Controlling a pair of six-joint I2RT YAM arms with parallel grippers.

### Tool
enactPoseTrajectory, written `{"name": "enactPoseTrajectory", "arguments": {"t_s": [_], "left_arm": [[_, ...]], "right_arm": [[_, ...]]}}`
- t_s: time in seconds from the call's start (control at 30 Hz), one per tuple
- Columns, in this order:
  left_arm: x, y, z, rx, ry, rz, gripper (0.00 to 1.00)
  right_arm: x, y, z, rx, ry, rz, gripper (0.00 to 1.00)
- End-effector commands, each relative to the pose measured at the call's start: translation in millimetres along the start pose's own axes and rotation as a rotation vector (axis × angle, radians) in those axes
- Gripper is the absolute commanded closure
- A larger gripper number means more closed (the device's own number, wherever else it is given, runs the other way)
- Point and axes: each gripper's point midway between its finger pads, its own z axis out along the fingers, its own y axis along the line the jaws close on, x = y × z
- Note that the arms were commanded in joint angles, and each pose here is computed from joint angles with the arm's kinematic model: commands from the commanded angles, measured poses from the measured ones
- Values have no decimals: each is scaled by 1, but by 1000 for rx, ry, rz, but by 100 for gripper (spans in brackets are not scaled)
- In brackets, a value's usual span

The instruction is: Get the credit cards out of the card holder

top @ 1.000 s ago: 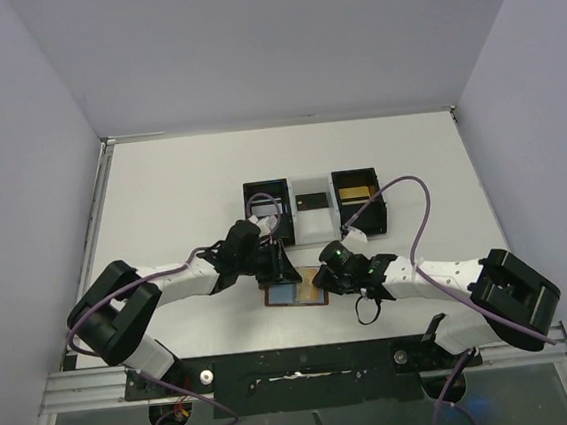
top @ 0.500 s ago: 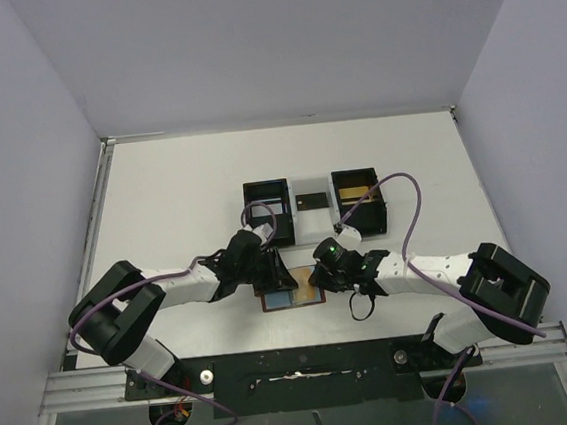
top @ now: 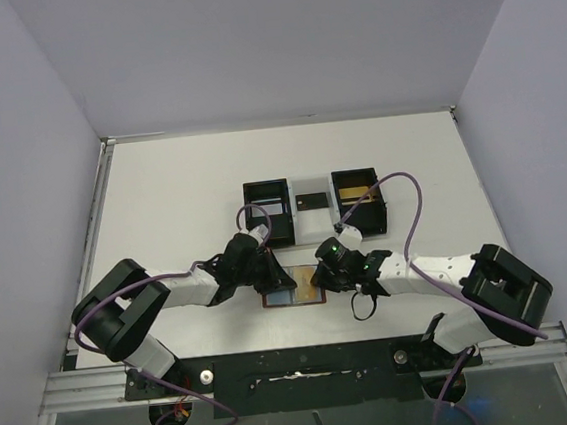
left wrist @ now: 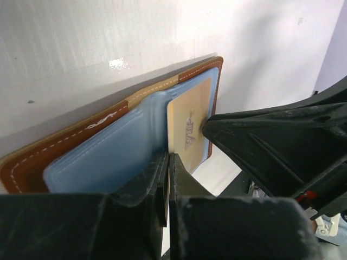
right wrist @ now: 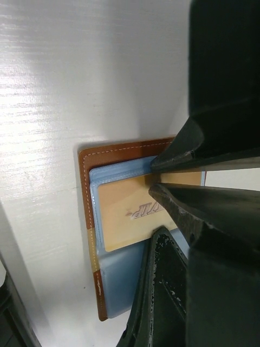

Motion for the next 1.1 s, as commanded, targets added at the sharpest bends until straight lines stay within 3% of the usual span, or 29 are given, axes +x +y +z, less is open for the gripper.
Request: {"name": "enactPoseTrajectory", "arguments": {"t_s": [0.0, 0.23, 0.43, 0.83, 1.07], "left_arm": [[-15, -38, -2, 143, -43, 17, 100], [-12, -19, -6, 66, -47, 45, 100], [-4, -4, -10, 40, -28, 29, 100], [-5, -8, -12, 33, -17, 46, 100], [-8, -10, -11, 32, -18, 55, 100]], "right_arm": [[5, -3, -3, -26, 23, -20, 83], [3, -15, -7, 10, 11, -1, 84], [5, -20, -6, -60, 59, 39, 85], [-35, 30, -40, -254, 7, -25, 80], [-23, 58, -28, -340, 106, -33, 76]]}}
